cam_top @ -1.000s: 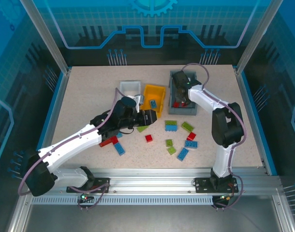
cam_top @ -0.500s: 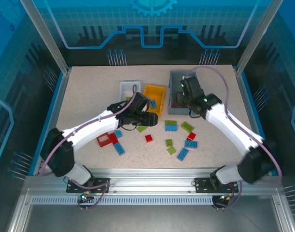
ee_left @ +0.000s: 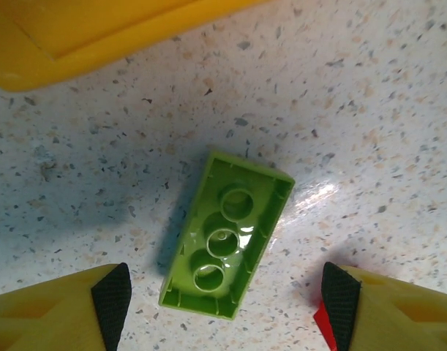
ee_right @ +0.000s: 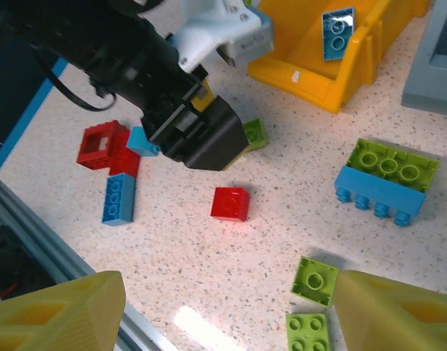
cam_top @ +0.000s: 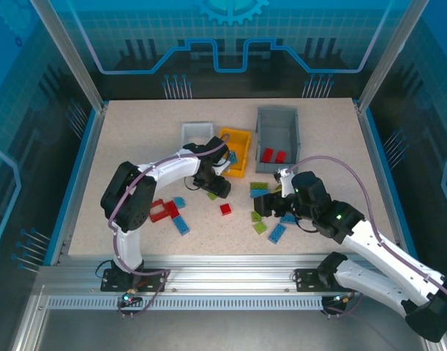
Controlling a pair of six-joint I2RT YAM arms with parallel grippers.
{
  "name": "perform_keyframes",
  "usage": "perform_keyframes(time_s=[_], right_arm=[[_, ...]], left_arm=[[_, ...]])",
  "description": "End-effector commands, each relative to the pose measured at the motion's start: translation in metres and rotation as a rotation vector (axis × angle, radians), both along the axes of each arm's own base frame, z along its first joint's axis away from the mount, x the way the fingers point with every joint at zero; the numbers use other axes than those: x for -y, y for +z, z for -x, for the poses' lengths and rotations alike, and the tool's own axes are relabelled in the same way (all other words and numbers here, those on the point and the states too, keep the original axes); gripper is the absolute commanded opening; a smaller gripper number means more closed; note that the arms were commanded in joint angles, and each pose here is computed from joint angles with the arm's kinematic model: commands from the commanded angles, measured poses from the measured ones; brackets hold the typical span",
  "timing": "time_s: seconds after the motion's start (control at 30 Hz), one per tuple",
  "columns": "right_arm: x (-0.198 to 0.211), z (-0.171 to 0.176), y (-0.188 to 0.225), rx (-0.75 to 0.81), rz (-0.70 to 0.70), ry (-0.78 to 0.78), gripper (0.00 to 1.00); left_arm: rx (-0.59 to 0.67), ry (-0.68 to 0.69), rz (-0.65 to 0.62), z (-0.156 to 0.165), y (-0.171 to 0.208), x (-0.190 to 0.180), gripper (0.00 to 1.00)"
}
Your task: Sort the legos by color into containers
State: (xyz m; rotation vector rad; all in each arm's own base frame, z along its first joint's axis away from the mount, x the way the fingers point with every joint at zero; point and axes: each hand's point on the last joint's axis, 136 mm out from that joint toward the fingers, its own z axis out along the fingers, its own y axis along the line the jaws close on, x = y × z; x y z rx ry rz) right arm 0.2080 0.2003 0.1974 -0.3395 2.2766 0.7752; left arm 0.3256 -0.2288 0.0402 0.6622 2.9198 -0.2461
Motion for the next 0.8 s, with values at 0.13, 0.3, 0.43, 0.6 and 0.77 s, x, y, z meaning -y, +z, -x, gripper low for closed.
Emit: perform_keyframes(time_s=[0.13,0.3,0.43,0.6,0.77], right_arm=[[-0.010,-0.002,0.012,-0.004,-0.041,0.009,0.76],[-0.013,-0.005,0.009,-0.013,-0.044,0.006,0.75],[-0.011,-0.004,0.007,-0.013,-0.043,-0.006,0.73],[-0.010,-0.005,0.008,-0.006,-0.043,-0.011,0.73],[-0.011,-0.007,0.011,0.003,-0.045,-0.009,0.73]], left_arm=[[-0.041,-0.060,0.007,0.002,-0.015,0.003,0.69],[-0.043,-0.040,-0.005,0.001,-0.024,0.002,0.60],[-0.029,-0.028,-0.022,0.003,-0.029,0.001,0.49],[0.029,-0.005,-0.031,0.009,-0.023,0.000,0.38],[0.073,0.050,-0.020,0.016,-0.011,-0.010,0.34]])
